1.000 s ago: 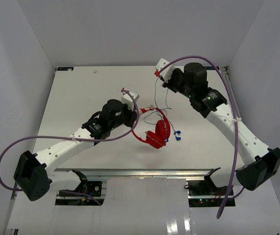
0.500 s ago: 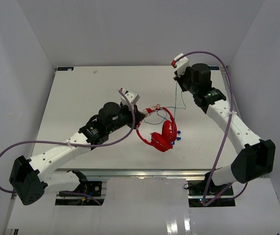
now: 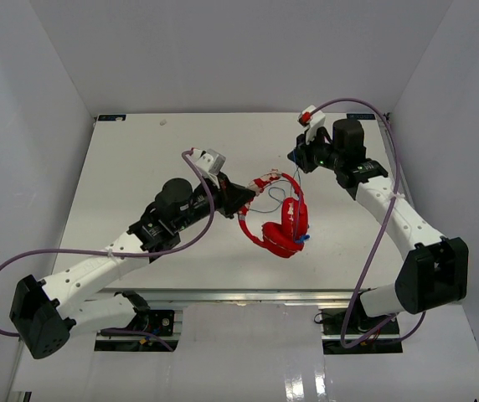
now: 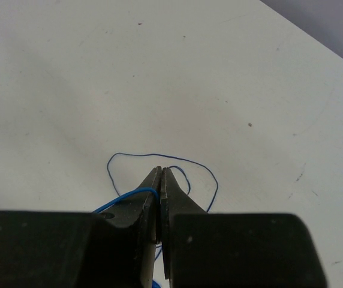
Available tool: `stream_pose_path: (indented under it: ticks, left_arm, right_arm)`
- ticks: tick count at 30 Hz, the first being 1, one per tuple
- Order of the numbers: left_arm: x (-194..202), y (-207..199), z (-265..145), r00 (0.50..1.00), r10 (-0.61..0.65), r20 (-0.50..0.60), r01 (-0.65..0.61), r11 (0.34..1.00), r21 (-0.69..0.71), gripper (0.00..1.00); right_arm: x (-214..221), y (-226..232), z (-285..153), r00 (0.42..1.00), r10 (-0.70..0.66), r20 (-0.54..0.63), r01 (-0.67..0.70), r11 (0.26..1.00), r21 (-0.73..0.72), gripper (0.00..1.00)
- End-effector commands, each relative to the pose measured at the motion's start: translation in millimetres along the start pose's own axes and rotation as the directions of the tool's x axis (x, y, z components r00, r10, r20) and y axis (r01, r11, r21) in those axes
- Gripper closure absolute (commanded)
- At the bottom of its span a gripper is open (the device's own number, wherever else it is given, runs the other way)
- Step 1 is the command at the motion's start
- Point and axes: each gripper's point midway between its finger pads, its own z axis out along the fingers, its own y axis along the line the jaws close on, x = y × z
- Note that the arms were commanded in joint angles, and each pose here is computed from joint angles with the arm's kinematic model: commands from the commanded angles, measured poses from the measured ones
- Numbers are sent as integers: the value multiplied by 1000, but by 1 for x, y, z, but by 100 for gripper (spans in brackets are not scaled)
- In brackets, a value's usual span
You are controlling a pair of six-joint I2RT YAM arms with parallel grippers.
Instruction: Wrap the headphones
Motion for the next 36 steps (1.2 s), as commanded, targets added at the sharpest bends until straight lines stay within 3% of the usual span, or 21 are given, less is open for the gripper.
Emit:
stream_pose_path:
  ticks: [1, 6, 12, 14, 16, 24, 36]
  left_arm:
    - [-62, -40, -14, 975, -100, 199, 73, 988, 139, 100]
    - [-87, -43, -12, 945, -180, 275, 145, 979, 143, 100]
    - [-109, -46, 8, 902, -304, 306, 263, 950, 168, 100]
    - [-116, -45, 14, 882, -345, 322, 304, 937, 173, 100]
    - [-125, -47, 19, 862, -366, 350, 321, 929, 182, 100]
    - [-170, -47, 24, 792, -379, 479, 363, 923, 130, 100]
    - [-238, -34, 3, 699, -300, 649, 391, 920, 5, 100]
  right_arm:
    - [-21, 25, -11, 995, 27, 101, -12, 989, -151, 92]
    - [-15, 70, -21, 987, 92, 134, -29, 910, -413, 92]
    - [-37, 101, -39, 962, 180, 204, -25, 804, -594, 92]
    - [-41, 107, -42, 949, 270, 162, -106, 758, -643, 92]
    - [-53, 110, -45, 939, 275, 206, -69, 738, -671, 91]
    - [-50, 117, -45, 909, 378, 173, -132, 657, -742, 91]
    - [-28, 131, -47, 919, 363, 156, -123, 638, -760, 91]
